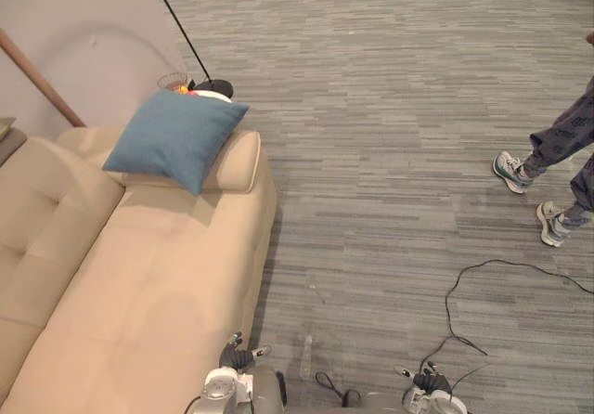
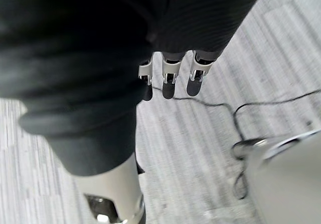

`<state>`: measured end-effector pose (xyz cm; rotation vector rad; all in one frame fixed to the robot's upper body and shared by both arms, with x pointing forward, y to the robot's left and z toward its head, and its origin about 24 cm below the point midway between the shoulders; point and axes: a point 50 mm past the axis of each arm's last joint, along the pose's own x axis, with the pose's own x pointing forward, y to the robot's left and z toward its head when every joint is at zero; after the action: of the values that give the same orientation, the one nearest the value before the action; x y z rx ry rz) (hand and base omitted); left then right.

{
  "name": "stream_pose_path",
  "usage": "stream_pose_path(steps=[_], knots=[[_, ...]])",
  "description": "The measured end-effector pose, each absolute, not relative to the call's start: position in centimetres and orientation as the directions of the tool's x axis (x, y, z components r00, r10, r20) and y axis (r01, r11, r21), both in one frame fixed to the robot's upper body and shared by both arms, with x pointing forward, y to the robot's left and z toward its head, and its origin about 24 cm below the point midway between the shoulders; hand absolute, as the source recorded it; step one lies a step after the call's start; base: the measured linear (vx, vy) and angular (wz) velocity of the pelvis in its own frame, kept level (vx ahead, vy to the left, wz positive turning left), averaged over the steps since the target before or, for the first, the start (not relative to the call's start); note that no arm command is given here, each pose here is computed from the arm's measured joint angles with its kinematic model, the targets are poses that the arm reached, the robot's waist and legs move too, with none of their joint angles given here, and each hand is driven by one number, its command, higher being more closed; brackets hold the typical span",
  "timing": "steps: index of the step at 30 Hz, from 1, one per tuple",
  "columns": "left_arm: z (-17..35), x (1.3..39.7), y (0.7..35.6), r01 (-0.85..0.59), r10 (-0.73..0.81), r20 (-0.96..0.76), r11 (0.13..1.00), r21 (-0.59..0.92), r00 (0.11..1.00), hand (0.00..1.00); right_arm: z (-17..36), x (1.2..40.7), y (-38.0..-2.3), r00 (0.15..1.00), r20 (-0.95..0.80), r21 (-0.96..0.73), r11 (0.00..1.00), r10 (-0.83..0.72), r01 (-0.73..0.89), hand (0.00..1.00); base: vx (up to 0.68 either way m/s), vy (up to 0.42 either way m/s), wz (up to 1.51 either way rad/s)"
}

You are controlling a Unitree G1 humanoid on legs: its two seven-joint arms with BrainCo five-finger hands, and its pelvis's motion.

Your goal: Pick up cushions and gather them together orderly.

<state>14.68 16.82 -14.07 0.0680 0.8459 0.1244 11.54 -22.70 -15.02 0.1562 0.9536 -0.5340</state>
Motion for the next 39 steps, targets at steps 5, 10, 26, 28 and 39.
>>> stream_pose_path(steps=[5, 10, 26, 28, 39], knots=[[-14.3, 14.1, 17.6, -0.086, 0.151, -0.750, 0.988, 0.126, 0.644, 0.00, -15.2, 11.4, -22.2, 0.453, -0.820, -0.098, 0.866, -0.350, 0.491, 0.00, 0.50, 0.158, -0.10], [-14.6, 13.4, 18.1, -0.059, 0.155, -0.772, 0.987, 0.151, 0.616, 0.00, -15.4, 10.9, -21.9, 0.444, -0.830, -0.091, 0.866, -0.339, 0.491, 0.00, 0.57, 0.154, 0.19], [-14.8, 13.3, 16.7, -0.106, 0.146, -0.783, 0.989, 0.103, 0.604, 0.00, -14.9, 11.4, -23.3, 0.464, -0.809, -0.107, 0.866, -0.361, 0.488, 0.00, 0.41, -0.222, 0.60], [-14.6, 13.6, 16.8, -0.117, 0.150, -0.772, 0.988, 0.098, 0.618, 0.00, -15.1, 11.2, -23.0, 0.457, -0.816, -0.105, 0.867, -0.355, 0.487, 0.00, 0.30, -0.333, 0.38], [-14.2, 15.2, 15.3, 0.019, 0.061, -0.748, 0.995, 0.098, 0.661, 0.00, -15.1, 11.7, -22.2, 0.474, -0.812, -0.079, 0.869, -0.341, 0.488, 0.00, 0.25, -0.040, 0.48]])
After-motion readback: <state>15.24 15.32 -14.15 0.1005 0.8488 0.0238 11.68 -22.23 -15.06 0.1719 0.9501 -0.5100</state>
